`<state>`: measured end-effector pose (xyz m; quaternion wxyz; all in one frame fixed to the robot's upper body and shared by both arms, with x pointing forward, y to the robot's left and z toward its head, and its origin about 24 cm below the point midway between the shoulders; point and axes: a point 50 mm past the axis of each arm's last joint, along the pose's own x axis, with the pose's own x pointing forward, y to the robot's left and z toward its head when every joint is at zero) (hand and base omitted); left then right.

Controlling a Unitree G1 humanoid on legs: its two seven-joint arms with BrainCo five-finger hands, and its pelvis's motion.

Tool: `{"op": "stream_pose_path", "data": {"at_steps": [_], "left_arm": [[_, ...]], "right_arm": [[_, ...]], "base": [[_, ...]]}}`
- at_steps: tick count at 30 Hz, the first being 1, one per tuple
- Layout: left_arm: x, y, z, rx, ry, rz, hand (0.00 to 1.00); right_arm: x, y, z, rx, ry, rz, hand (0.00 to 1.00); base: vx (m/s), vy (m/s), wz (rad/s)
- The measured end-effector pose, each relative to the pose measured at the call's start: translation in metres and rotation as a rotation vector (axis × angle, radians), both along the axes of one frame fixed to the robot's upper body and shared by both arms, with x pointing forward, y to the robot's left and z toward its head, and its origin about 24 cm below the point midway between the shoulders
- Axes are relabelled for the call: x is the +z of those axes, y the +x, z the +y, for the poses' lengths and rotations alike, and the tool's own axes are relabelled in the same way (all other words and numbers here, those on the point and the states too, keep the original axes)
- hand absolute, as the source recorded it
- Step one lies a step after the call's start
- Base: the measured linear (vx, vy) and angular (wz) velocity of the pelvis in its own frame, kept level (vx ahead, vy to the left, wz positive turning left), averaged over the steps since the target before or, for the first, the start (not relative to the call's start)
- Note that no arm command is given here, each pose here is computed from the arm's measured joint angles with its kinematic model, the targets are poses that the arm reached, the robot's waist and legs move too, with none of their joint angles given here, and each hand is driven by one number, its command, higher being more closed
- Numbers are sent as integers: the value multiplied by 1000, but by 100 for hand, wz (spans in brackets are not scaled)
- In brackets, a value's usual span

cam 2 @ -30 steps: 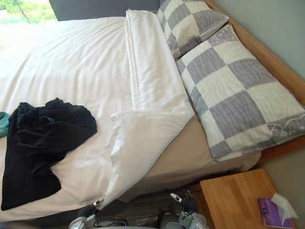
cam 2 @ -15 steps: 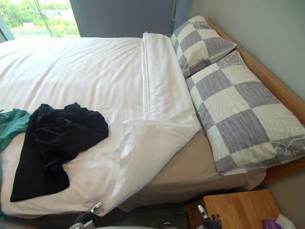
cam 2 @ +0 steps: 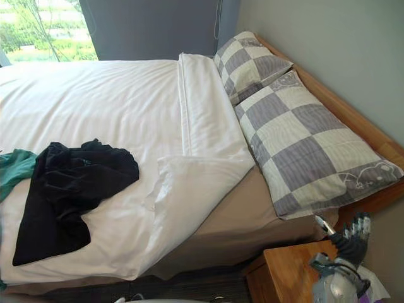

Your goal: Tidy the bed and pick cloth on bed and put in laundry

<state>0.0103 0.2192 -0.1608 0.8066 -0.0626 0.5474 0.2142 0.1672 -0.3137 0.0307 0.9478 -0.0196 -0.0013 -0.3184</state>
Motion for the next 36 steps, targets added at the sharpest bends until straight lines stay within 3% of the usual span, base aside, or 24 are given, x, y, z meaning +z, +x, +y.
{"op": "stream_pose_path", "data": {"at_steps": [4,10,20,31,36], "left_arm": [[0,3,0,-47,8,5,0],[1,5,2,-52,15,0,0],[6,24,14,-81,44,-21,0],[40,119,42,-178,130,-227,0],[52,145,48,-165,154,-292,0]], "right_arm": [[28,44,25,233,-116,-10,0],[41,81,56,401,-163,7,0],[46,121,85,477,-226,67,0],[115,171,114,498,-398,-85,0],[132,180,128,525,-457,-124,0]], "base": [[78,-6,13],[7,-6,19],[-89,-8,22],[-24,60,17],[7,88,3]]}}
